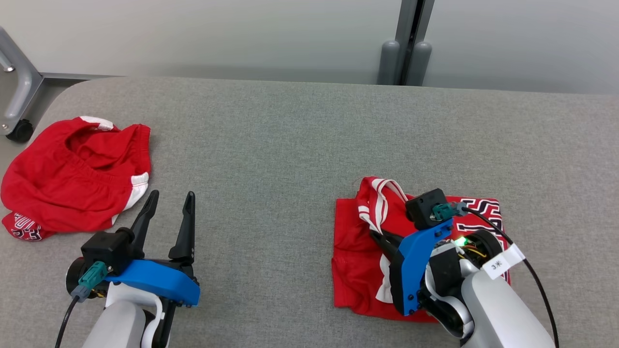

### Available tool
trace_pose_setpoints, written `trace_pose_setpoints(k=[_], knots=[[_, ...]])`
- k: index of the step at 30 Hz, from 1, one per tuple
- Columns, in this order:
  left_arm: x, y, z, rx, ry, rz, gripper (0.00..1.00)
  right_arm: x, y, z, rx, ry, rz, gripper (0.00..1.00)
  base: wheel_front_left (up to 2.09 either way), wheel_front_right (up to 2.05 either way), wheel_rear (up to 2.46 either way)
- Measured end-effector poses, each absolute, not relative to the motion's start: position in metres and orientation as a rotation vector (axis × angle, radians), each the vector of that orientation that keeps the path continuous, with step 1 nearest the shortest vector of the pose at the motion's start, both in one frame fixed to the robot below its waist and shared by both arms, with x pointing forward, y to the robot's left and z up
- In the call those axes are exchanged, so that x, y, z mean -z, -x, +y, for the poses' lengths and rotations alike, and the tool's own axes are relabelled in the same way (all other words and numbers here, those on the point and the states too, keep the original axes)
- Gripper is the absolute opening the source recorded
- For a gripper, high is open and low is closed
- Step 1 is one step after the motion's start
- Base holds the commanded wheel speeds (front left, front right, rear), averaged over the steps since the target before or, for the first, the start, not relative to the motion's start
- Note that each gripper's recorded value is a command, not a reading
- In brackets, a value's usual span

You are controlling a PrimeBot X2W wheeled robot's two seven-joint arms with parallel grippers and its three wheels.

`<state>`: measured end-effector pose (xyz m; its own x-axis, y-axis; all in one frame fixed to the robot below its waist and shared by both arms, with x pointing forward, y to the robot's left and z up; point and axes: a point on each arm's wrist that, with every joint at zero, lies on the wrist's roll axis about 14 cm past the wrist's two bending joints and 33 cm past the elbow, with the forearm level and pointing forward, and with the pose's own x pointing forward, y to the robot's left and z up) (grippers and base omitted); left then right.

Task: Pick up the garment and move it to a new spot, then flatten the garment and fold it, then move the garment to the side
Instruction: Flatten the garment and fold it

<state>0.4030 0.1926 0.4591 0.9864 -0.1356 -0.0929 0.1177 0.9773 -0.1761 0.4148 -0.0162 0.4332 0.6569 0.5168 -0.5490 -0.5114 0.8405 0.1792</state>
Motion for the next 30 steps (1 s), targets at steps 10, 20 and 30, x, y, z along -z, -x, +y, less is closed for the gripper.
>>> trace_pose_setpoints(k=[10,20,30], knots=[[-0.458,-0.402,0.194,0.122,0.173,0.107,1.0,-0.429,-0.413,0.0,-0.622,-0.065,0.635,1.0,0.0,0.0,0.0],[-0.464,-0.407,0.193,0.129,0.173,0.09,1.0,-0.518,-0.432,-0.017,-0.616,-0.221,0.336,1.0,0.0,0.0,0.0],[-0.466,-0.406,0.186,0.147,0.177,0.082,1.0,-0.533,-0.435,-0.14,-0.26,-0.118,0.173,1.0,0.0,0.0,0.0]])
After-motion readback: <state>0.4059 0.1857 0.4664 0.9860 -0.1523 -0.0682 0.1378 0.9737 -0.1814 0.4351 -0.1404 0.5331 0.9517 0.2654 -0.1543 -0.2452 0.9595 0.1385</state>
